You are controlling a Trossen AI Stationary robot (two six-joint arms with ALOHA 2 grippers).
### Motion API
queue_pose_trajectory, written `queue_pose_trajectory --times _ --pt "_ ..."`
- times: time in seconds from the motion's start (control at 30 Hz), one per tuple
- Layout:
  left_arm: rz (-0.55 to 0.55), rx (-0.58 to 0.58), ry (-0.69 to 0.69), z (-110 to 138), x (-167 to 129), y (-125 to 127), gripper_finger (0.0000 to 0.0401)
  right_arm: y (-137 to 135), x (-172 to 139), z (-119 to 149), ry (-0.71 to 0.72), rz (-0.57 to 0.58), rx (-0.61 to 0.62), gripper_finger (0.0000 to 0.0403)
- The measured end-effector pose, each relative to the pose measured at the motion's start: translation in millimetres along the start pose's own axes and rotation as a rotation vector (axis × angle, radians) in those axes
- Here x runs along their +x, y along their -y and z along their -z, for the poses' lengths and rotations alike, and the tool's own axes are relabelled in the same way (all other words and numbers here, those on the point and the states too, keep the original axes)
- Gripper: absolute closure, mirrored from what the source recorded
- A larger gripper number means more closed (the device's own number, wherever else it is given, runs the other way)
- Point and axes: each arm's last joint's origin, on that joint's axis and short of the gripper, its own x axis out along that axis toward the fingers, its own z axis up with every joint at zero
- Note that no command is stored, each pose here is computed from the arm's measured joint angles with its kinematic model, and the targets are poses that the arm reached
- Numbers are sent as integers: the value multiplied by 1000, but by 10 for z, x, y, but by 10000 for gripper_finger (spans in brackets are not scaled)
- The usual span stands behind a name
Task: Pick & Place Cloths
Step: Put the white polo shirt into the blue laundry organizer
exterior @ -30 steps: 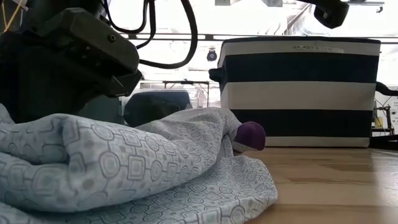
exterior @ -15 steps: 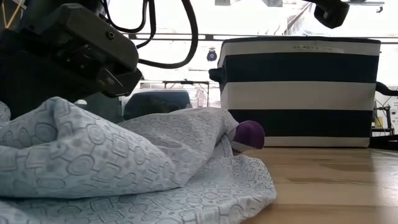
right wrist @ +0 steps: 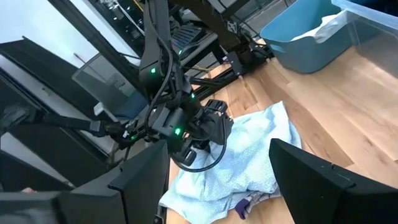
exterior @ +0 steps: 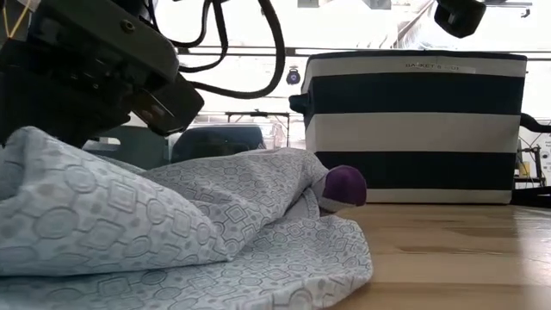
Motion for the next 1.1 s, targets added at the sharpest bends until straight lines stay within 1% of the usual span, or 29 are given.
queue_pose_trajectory --times 0.1,0.17,0.3,0.4,0.57,0.73,0.87,1.0,1.1 --pt "41 20 11 47 -142 -13 358 0 -1 0 0 -1 4 130" --pt "41 15 27 93 -254 -65 358 0 0 1 -2 -2 3 130" --pt "116 25 67 224 -646 -163 358 1 0 1 -3 -1 0 131" --pt "150 12 93 309 -879 -270 358 2 0 4 -6 1 -1 131" --pt "250 -8 200 456 -1302 -480 358 5 0 7 -8 3 -3 131" --pt "340 -30 323 576 -1644 -712 358 10 0 13 -13 10 -22 131" --pt "419 -33 393 664 -1862 -876 358 18 0 21 -21 18 -27 131" --pt "500 -22 470 747 -2093 -1014 358 23 -1 27 -28 23 -29 131" --pt "556 12 578 806 -2341 -1074 358 26 -1 30 -29 28 -31 131"
